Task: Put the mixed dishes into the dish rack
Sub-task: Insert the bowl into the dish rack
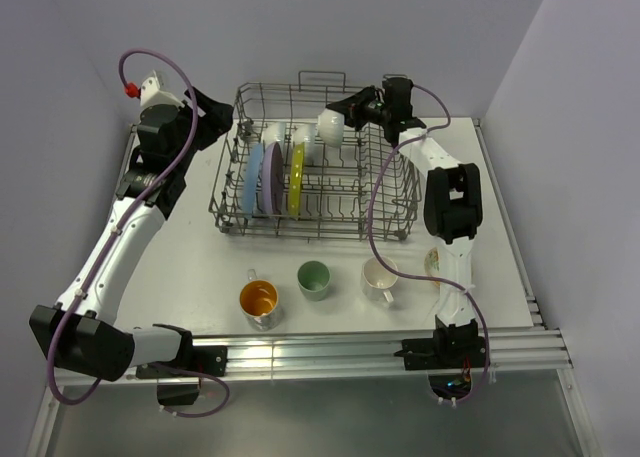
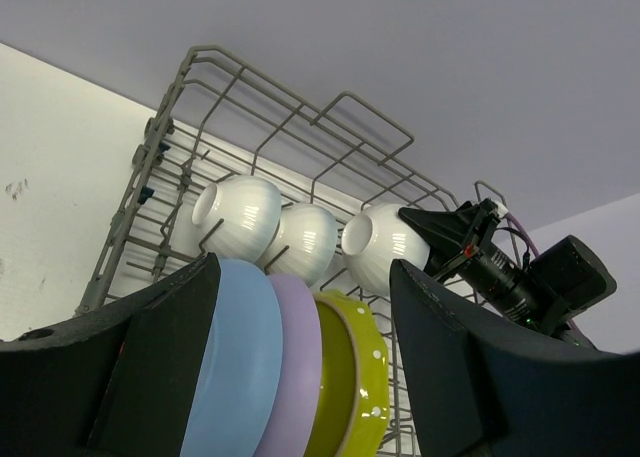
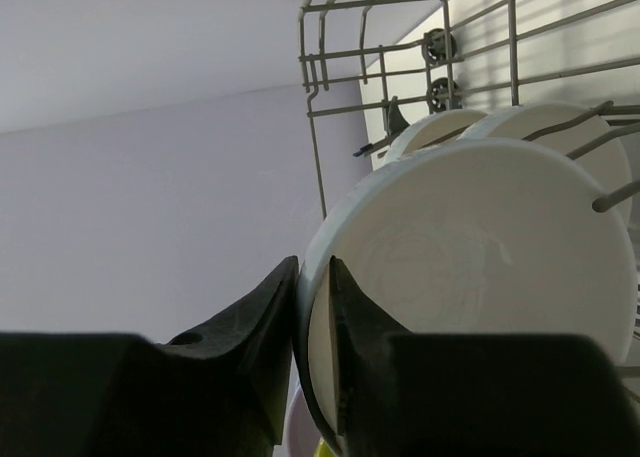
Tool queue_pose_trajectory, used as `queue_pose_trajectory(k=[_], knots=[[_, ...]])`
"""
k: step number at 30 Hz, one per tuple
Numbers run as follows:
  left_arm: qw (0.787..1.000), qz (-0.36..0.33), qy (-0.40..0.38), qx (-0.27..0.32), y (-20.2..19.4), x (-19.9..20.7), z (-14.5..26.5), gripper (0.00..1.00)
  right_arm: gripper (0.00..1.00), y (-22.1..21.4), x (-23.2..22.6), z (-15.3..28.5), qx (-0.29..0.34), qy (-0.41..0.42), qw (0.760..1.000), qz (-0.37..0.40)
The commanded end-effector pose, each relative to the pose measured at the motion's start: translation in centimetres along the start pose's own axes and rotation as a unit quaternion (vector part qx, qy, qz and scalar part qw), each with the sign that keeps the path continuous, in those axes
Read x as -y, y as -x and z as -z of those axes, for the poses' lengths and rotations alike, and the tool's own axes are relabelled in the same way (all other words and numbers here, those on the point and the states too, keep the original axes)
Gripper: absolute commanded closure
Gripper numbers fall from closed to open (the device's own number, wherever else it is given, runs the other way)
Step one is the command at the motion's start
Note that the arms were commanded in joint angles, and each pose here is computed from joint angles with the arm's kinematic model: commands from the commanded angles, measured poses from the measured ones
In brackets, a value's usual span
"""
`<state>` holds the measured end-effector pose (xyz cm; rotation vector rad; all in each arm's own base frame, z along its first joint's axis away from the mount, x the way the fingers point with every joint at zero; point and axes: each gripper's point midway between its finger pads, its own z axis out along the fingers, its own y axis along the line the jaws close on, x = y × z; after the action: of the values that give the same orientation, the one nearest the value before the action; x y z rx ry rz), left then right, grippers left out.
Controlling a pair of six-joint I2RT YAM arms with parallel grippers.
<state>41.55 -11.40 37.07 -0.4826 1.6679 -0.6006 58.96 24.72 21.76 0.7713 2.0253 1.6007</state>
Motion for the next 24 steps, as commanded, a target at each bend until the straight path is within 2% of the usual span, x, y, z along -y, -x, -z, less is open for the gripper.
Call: queue_pose_trajectory(k=[1,7,15,19,24], knots=[[0.999,0.010,-0.020,0.028,2.4,1.8,0.2,0.25,0.72,2.3,6.0,1.3,0.000,-0.052,0.997,-0.062],[0.999,0.012,-0.023,0.027,2.3,1.9,0.1,0.25,0.63,2.4,5.3,1.3,-0.001,-0.041,0.998,-0.057],[0.999,0.013,-0.024,0.030,2.5,1.9,0.4,0.25,0.58,2.6,5.0,1.6,0.004,-0.047,0.997,-0.058],[0.999,0.014,-0.025,0.031,2.5,1.9,0.5,0.25,0.44,2.8,5.0,1.8,0.011,-0.056,0.997,-0.058],[0.999,0.014,-0.026,0.033,2.6,1.9,0.6,0.25,0.43,2.9,5.5,1.7,0.016,-0.062,0.997,-0.051]])
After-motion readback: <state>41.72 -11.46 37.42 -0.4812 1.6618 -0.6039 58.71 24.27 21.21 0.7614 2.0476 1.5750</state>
